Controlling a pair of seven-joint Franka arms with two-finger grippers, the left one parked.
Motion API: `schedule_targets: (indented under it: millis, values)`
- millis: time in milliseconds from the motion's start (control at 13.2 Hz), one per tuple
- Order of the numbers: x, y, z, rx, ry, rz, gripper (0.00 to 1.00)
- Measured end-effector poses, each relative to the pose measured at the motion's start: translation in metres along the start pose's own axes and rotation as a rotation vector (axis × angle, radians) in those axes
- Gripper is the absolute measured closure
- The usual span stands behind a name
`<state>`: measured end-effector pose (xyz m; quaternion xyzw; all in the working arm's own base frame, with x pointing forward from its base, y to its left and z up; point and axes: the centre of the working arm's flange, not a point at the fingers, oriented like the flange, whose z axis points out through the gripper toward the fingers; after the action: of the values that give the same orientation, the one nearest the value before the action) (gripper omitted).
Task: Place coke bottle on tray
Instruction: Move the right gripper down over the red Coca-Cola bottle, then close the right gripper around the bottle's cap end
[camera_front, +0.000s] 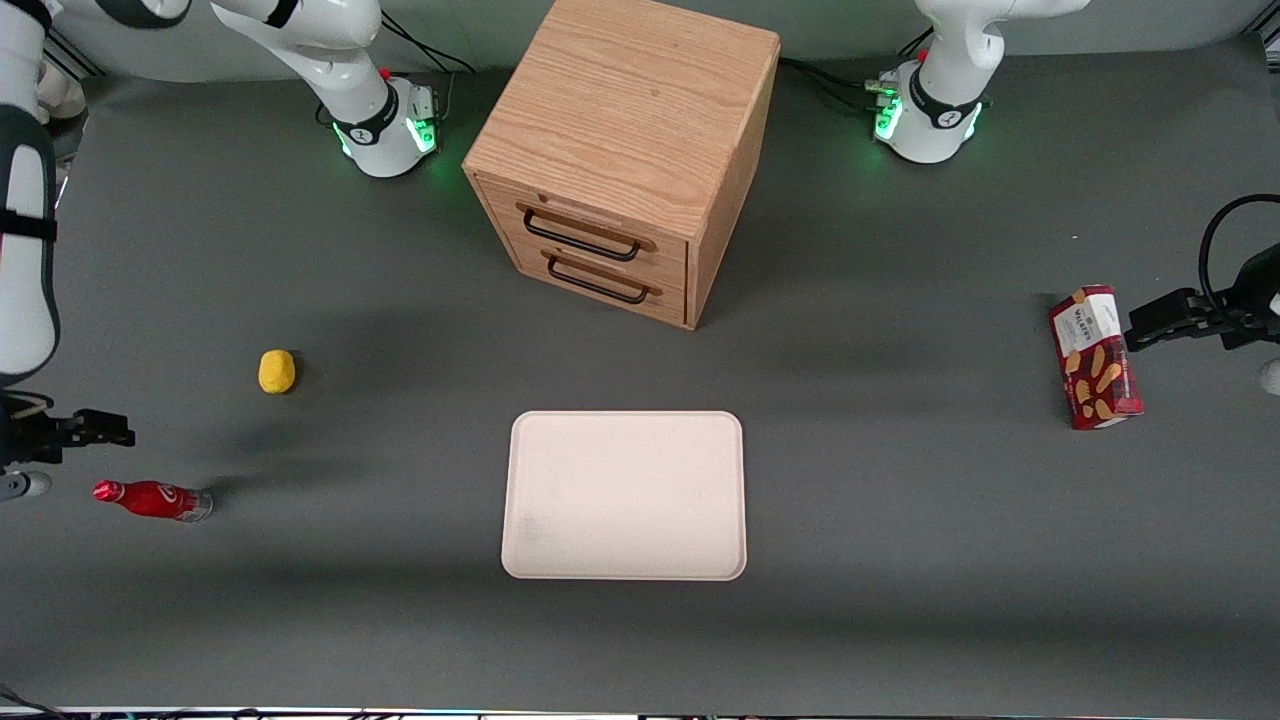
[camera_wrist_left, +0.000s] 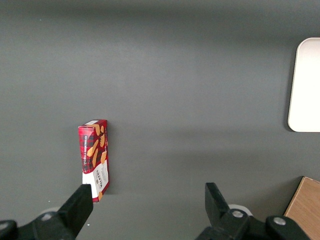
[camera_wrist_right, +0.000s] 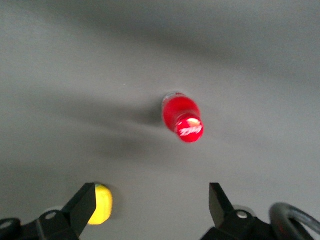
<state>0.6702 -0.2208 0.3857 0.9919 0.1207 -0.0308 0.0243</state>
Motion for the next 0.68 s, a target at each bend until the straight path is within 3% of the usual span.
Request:
schedule_targets:
  millis: [681]
  values:
    - [0.025, 0.024, 0.063, -0.013, 0.059, -0.006, 0.00]
